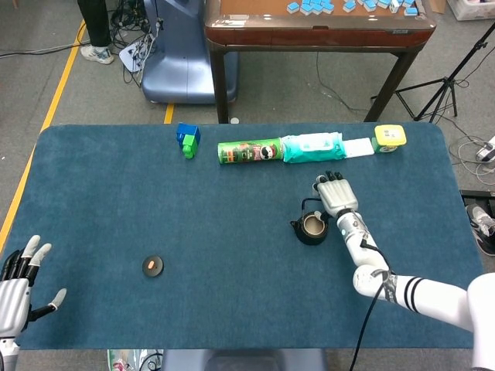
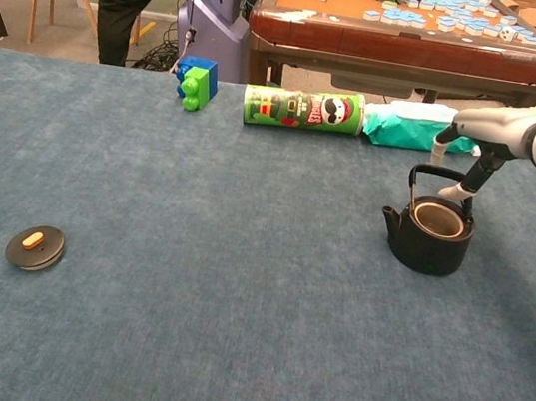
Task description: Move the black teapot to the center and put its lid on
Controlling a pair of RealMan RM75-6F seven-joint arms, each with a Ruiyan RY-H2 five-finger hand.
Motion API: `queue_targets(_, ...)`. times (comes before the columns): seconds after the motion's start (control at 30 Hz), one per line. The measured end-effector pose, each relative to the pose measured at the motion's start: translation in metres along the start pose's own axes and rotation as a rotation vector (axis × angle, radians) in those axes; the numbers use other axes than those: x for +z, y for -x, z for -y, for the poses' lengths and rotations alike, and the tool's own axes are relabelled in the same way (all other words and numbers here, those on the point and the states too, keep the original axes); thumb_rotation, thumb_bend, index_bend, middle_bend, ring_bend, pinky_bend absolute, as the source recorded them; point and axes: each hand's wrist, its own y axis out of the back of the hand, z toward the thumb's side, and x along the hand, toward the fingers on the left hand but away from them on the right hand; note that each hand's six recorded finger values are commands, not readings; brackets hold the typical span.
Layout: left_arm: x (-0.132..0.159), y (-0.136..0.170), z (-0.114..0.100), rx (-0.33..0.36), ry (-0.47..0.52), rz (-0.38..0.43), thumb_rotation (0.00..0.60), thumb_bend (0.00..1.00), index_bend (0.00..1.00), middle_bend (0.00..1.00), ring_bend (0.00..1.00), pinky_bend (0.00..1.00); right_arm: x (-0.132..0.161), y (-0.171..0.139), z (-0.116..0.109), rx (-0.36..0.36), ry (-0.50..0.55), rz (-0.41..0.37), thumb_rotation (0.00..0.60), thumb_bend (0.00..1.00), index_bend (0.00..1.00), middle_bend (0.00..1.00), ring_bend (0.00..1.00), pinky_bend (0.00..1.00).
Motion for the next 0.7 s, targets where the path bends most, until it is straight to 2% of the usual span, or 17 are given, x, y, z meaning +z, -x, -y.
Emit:
queue_targets(0.2,-0.002,0.002,-0.002,0.008,0.001,-0.005,0.6,0.25,0.11,0.0,0.0,0.0,0.004,0.001,0.003,0.021,0.01,-0.011,0.6,0.36,0.44,0.18,0.0,0.07)
queue_targets(0.37,-0.003,0.002,-0.003,0.011,0.0,-0.006,0.6,0.25,0.11,0.0,0.0,0.0,0.005,-0.003,0.002,0.034,0.073,-0.033,0.6,0.36,0.5,0.2,0.0,0.08)
queue_targets(0.7,0.0,0.001,-0.005,0.016,0.003,0.001,0.6,0.25,0.11,0.0,0.0,0.0,0.003,-0.023,-0.004,-0.014,0.117,-0.081,0.6,0.38,0.67,0.3,0.05,0.14)
